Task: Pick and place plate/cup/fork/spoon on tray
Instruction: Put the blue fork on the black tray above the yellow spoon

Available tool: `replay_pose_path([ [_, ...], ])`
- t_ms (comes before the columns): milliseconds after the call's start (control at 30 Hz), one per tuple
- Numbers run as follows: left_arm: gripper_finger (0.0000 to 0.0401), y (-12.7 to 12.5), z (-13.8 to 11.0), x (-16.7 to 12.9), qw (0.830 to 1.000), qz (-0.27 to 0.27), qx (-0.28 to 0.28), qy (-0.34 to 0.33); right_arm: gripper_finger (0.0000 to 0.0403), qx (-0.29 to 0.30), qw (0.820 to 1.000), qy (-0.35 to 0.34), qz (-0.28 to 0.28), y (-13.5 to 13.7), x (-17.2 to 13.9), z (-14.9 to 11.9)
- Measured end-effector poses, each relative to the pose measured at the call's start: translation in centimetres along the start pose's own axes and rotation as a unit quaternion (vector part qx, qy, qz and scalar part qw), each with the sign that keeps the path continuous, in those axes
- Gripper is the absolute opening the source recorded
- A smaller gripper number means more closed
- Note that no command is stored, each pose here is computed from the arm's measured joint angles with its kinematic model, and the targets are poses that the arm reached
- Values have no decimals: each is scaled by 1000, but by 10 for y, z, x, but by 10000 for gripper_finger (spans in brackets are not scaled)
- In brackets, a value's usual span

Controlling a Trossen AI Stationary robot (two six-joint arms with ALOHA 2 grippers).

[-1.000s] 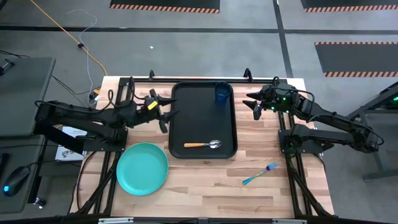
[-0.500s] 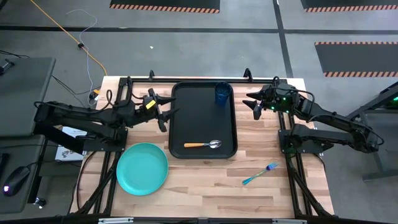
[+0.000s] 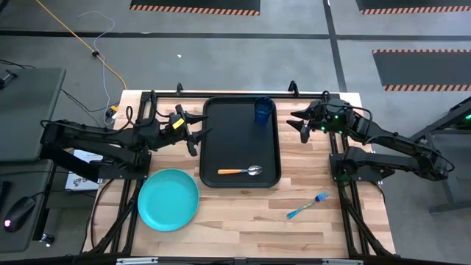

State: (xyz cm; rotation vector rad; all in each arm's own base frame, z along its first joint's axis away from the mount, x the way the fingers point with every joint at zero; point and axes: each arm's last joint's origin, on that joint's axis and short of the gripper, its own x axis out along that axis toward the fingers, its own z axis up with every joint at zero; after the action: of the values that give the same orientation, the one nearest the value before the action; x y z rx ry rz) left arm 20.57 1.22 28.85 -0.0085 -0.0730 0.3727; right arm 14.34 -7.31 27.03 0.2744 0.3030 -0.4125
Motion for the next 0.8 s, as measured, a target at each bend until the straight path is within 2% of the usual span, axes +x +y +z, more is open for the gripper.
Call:
replay_pose_path([
  [233, 216, 0, 0, 0, 1000, 0, 0, 0, 200, 4, 1000, 24, 18, 1, 0, -4],
  [333, 216, 0, 0, 0, 1000, 0, 0, 0, 200, 19, 996, 39, 76, 4, 0, -6],
  [433, 216, 0, 0, 0, 1000, 0, 0, 0, 200, 24, 984, 61, 165, 16, -1, -8],
  [500, 216, 0, 0, 0, 1000, 0, 0, 0, 200, 19, 977, 81, 197, 25, -2, -12],
  [800, 216, 0, -1, 0, 1000, 0, 1, 4, 200, -3, 939, 231, 255, 77, -6, -48],
])
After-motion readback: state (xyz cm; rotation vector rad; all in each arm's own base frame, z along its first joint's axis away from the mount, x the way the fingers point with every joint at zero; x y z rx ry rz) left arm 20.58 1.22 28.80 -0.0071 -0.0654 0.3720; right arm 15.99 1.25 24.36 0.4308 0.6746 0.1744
